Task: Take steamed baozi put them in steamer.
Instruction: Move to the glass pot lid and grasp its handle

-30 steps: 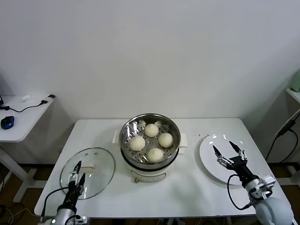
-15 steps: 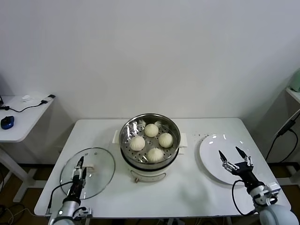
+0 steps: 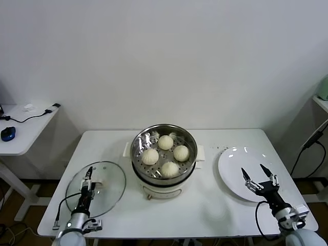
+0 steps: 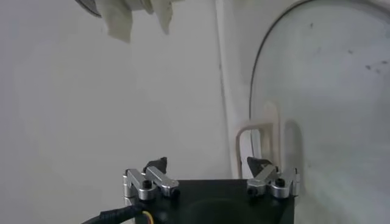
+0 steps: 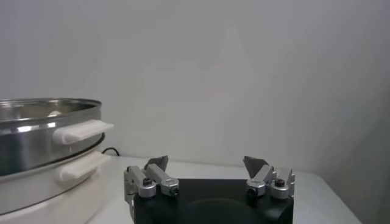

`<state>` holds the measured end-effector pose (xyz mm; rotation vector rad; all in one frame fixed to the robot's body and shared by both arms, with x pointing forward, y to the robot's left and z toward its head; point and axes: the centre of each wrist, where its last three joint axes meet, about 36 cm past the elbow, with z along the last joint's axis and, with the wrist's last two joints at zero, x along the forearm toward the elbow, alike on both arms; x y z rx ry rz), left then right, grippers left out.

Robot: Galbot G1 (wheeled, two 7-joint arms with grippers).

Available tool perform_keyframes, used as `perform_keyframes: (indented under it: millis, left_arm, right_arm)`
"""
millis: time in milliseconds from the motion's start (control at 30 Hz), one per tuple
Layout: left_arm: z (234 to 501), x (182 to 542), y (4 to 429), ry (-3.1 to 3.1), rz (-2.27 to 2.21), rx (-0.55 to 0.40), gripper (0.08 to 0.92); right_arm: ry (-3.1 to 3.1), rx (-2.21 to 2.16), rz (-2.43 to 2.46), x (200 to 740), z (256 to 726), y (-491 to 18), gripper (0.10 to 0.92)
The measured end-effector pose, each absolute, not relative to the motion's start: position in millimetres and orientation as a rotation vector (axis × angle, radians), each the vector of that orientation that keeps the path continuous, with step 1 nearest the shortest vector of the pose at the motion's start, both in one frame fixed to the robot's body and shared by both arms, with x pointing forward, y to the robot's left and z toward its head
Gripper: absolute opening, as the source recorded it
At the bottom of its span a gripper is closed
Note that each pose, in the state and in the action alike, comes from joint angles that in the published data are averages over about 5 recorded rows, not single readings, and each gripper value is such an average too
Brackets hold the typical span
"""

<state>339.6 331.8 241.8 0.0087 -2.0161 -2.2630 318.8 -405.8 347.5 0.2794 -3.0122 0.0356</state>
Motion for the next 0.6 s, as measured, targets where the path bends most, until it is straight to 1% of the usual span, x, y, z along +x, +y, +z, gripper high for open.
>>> perform_keyframes:
  millis: [67,600]
  left_arm:
    - [240.6,340.9,332.6,-2.015,-2.261,0.008,0.749]
    - [237.5,344.4,335.2,-2.03,-2.216,-0.024,0.282]
  right_arm:
    - [-3.011,0.279,0.039,317.1,346.0,-406.3,0.823]
    - [-3.015,0.249,0.06,310.1,338.4,-414.3,0.823]
